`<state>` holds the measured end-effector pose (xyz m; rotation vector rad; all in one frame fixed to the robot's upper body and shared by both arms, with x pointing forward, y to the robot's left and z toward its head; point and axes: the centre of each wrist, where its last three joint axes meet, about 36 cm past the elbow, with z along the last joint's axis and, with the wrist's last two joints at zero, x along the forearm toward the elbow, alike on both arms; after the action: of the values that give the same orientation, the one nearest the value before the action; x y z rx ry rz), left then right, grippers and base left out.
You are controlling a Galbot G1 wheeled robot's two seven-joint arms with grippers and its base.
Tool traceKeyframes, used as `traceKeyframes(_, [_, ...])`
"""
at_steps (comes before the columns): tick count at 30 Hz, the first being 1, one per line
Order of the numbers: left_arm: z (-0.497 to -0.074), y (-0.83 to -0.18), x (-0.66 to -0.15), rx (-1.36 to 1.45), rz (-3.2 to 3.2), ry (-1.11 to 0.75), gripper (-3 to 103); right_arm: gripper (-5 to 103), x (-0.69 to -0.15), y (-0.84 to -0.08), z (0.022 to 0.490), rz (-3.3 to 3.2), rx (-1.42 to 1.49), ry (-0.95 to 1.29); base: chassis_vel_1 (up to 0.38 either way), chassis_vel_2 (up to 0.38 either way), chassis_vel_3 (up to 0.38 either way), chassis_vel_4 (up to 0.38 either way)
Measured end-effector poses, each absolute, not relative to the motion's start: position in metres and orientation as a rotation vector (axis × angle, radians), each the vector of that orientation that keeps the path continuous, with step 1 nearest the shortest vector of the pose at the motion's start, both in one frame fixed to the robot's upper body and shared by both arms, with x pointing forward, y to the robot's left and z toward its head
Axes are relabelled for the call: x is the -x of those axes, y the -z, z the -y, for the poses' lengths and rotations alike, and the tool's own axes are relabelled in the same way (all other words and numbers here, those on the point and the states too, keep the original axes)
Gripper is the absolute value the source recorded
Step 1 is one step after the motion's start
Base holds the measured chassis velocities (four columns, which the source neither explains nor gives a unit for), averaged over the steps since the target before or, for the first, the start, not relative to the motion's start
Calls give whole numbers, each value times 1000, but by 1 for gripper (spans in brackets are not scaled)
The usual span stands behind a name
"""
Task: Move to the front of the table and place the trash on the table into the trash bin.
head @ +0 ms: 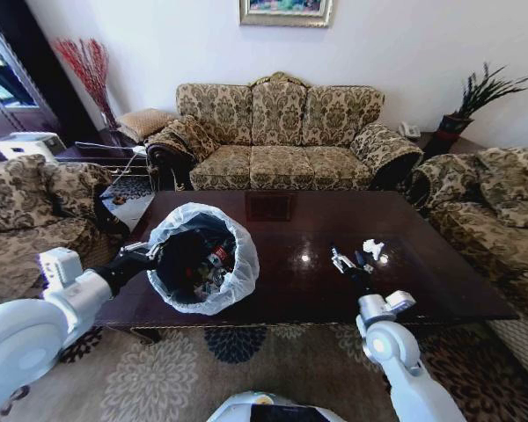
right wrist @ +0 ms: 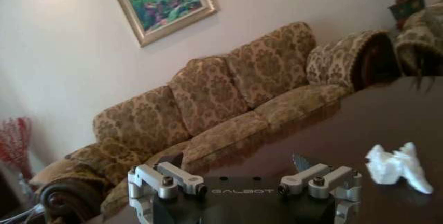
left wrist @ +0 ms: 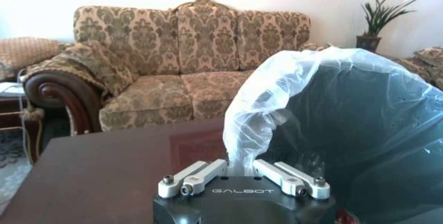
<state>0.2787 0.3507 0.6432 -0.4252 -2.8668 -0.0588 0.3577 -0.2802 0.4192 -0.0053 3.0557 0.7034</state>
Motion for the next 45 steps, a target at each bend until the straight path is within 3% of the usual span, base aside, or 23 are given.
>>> traceKeyframes(18, [-352, -637, -277, 434, 2865, 38, 2, 100, -430, -380, 307, -3141, -194, -678, -72, -78, 71, 72])
traceKeyframes(31, [-354, -634, -280, 435, 2858, 32, 2, 100, -441, -352, 321, -3170, -252, -663, -43, -41, 42, 39])
traceKeyframes(38, [-354, -632, -278, 429, 2855, 16, 2, 100, -475, -328, 319, -3190, -291, -475, -151, -147, 147, 160])
traceKeyframes(45, [-352, -632, -276, 438, 2850, 14, 2, 100, -517, -318, 303, -3225, -309, -424, -72, -52, 32, 49])
